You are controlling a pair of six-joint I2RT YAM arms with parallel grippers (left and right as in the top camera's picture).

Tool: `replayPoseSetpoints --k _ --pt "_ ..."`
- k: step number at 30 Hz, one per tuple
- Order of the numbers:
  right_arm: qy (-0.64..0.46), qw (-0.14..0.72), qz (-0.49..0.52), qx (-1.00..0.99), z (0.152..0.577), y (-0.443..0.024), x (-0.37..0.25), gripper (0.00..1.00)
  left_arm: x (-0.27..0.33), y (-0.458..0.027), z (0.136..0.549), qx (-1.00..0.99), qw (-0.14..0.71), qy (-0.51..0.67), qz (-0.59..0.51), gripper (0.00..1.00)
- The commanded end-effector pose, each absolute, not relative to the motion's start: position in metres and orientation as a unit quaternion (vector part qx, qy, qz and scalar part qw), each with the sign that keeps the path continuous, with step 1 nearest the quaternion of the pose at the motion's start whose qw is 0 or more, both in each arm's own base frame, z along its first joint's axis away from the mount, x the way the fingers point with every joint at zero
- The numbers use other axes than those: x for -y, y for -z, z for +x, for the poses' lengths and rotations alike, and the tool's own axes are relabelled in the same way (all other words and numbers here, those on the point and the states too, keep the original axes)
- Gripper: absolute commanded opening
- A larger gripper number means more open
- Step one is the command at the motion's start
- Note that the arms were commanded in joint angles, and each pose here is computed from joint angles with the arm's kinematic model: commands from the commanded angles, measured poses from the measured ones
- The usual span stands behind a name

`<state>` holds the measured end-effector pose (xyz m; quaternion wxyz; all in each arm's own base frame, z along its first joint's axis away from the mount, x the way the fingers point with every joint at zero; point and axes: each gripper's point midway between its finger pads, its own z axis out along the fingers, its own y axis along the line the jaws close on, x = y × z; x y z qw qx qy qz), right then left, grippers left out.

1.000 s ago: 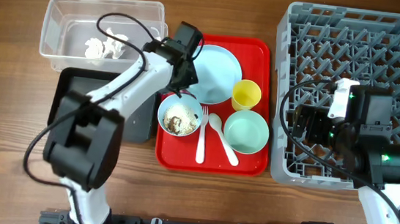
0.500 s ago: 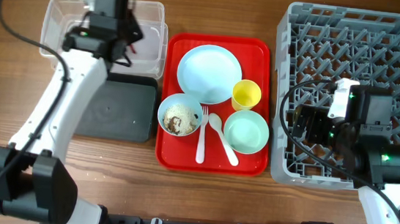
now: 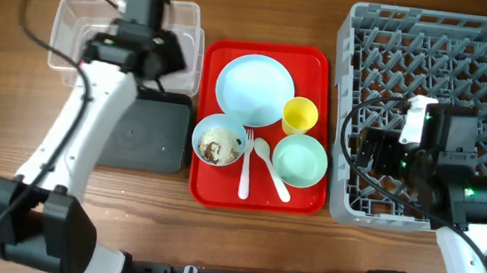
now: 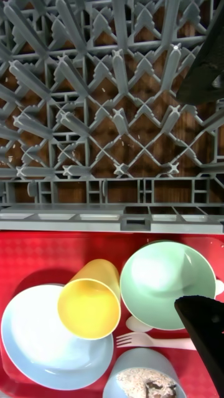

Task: Sort waste into correct bins and load items into the dishwasher rack
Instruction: 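Grasp the red wrapper with the left gripper and drop it in the clear bin, then grasp the bowl of food scraps with the left gripper, move over black tray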

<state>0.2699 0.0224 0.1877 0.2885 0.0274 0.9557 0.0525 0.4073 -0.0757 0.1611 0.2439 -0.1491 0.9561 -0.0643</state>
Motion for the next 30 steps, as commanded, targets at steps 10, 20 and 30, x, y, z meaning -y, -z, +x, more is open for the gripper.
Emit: replayPoseSetpoints --k 10,20,30 --pt "-0.065 0.296 0.03 -0.952 0.271 -0.197 -0.026 1.0 0.236 -0.051 0.292 -0.997 0.054 0.042 0.035 0.53" --pt "-0.065 0.293 0.03 -0.953 0.27 -0.196 -0.026 1.0 0.226 -0.018 0.295 -0.998 0.043 -0.011 0.038 0.04" --pt "-0.064 0.292 0.03 -0.954 0.27 -0.196 -0.026 1.0 0.213 -0.108 0.298 -0.995 0.095 0.027 0.024 0.04"
